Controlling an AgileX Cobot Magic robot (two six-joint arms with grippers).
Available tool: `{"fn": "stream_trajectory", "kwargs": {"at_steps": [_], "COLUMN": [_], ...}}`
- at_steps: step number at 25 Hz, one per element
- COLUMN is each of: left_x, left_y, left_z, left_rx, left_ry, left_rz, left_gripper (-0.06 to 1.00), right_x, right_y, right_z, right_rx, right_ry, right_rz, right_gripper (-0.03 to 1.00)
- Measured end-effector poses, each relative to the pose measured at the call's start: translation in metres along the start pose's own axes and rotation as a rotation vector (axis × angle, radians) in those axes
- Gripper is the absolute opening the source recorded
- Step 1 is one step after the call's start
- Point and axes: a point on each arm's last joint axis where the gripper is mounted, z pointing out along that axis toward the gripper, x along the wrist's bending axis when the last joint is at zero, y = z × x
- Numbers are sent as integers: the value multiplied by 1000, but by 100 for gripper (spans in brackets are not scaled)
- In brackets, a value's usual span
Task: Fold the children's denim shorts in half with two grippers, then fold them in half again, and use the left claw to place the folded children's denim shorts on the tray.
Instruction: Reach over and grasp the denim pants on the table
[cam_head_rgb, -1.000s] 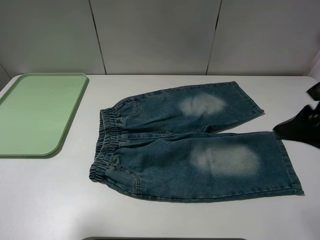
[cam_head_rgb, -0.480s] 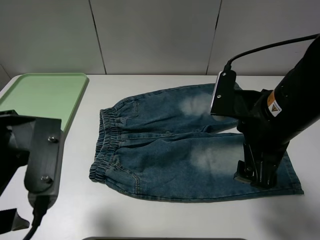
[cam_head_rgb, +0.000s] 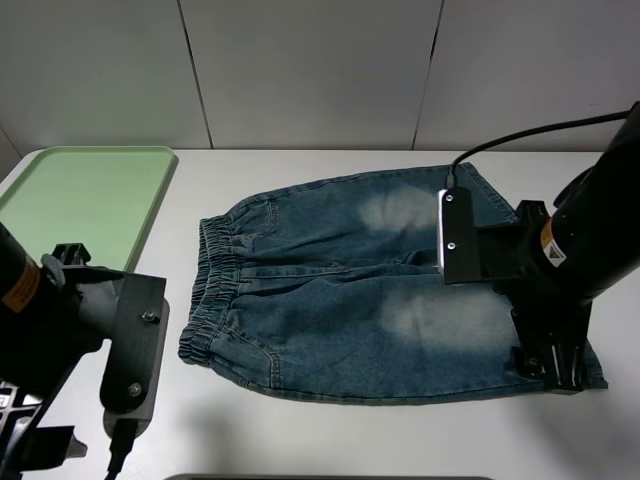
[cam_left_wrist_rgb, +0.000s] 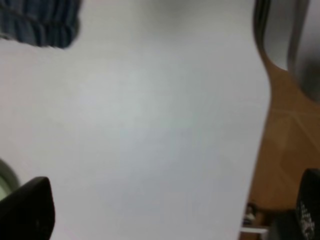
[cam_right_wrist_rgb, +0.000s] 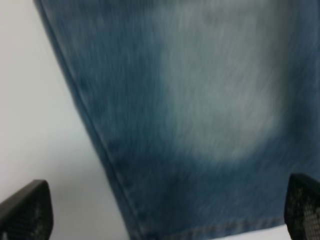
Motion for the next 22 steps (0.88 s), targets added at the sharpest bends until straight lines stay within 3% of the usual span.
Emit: {"fn": "stream_trajectory", "kwargs": {"at_steps": [4, 10, 22], "left_x": [4, 7, 8], "left_y": [3, 9, 10], "left_z": [0, -1, -1], "left_rx": [-33, -98, -107], "left_ry": [45, 81, 87], "left_rz": [15, 16, 16], "left_gripper": [96, 96, 96], "right_x": [0, 8, 20], "right_y": [-22, -38, -69], "right_z": [18, 35, 63], "right_rx": [44, 29, -6], "right_ry": [11, 15, 7], "right_rz": [8, -51, -56], "right_gripper": [70, 70, 70]}}
